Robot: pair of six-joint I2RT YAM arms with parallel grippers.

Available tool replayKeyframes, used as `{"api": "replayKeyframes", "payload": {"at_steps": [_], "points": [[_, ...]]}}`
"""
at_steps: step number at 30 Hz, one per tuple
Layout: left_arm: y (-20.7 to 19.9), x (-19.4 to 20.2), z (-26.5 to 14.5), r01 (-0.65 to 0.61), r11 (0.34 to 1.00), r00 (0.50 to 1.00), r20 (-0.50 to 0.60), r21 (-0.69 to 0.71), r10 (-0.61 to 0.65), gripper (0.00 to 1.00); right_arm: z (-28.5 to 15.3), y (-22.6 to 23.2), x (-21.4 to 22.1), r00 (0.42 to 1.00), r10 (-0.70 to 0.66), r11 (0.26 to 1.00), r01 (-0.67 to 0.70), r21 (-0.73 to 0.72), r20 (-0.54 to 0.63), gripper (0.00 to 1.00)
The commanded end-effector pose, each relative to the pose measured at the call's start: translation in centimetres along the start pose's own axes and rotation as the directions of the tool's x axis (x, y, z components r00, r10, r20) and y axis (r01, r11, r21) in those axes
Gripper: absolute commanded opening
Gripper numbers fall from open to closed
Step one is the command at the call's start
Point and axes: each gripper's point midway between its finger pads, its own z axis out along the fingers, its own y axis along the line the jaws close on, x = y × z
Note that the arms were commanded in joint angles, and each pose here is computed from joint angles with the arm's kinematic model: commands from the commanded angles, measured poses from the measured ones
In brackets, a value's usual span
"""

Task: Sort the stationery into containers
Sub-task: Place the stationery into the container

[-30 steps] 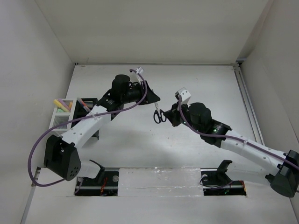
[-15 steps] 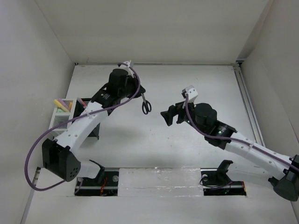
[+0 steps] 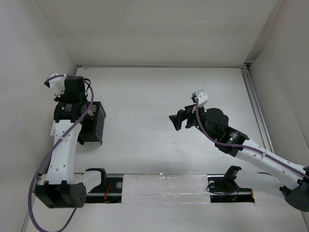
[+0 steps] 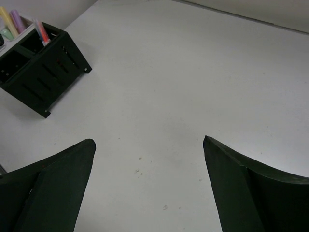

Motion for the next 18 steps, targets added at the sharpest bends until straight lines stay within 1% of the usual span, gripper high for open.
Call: {"api": "replayKeyframes", "payload": {"at_steps": [1,2,3,4,7,10,11,16,18], "points": [[4.3,-1.3,-1.2,0.045,0.988,0.995,0.09,-0.148,-0.032,0.0,-0.4,0.9,-0.6,0.999,-0.023,0.998,0.024,-0.053,0.03,0.99],[4.8,-0.9,-0.9,0.033,0.984,0.996,0.089,-0.173,-0.018,0.0,-0.4,1.1,-0.6,0.999,-0.023,0.997,0.025,-0.068,0.027,0.99],[5.2,-0.7,-1.0,0.069,0.98,0.994,0.099,-0.185,-0.051,0.0,-0.4,1.3,-0.5,0.999,-0.023,0.997,0.025,-0.077,0.025,0.99],[6.1,0.0,-1.0,0.052,0.973,0.996,0.085,-0.223,-0.034,0.0,-0.4,1.4,-0.5,0.999,-0.023,0.996,0.025,-0.086,0.024,0.99],[6.7,1.1,-0.5,0.034,0.967,0.997,0.072,-0.251,-0.017,0.0,-0.9,1.6,-0.2,0.999,-0.023,0.994,0.025,-0.106,0.023,0.99],[5.5,2.1,0.2,0.019,0.985,0.998,0.057,-0.169,-0.01,0.0,-1.1,1.7,0.0,0.999,-0.023,0.993,0.025,-0.117,0.023,0.99],[5.1,2.3,0.5,-0.001,0.99,0.998,0.064,-0.141,0.01,0.0,-1.3,2.1,-0.4,0.999,-0.019,0.991,0.024,-0.135,0.037,0.99],[5.1,1.9,0.6,-0.008,0.99,0.996,0.09,-0.142,0.021,0.0,-1.4,2.8,-0.5,0.999,-0.009,0.984,0.015,-0.176,0.038,0.99],[5.0,1.8,0.8,-0.008,0.991,0.995,0.097,-0.136,0.021,0.0,-1.2,2.9,0.3,1.0,-0.014,0.983,0.016,-0.183,0.017,0.99]]}}
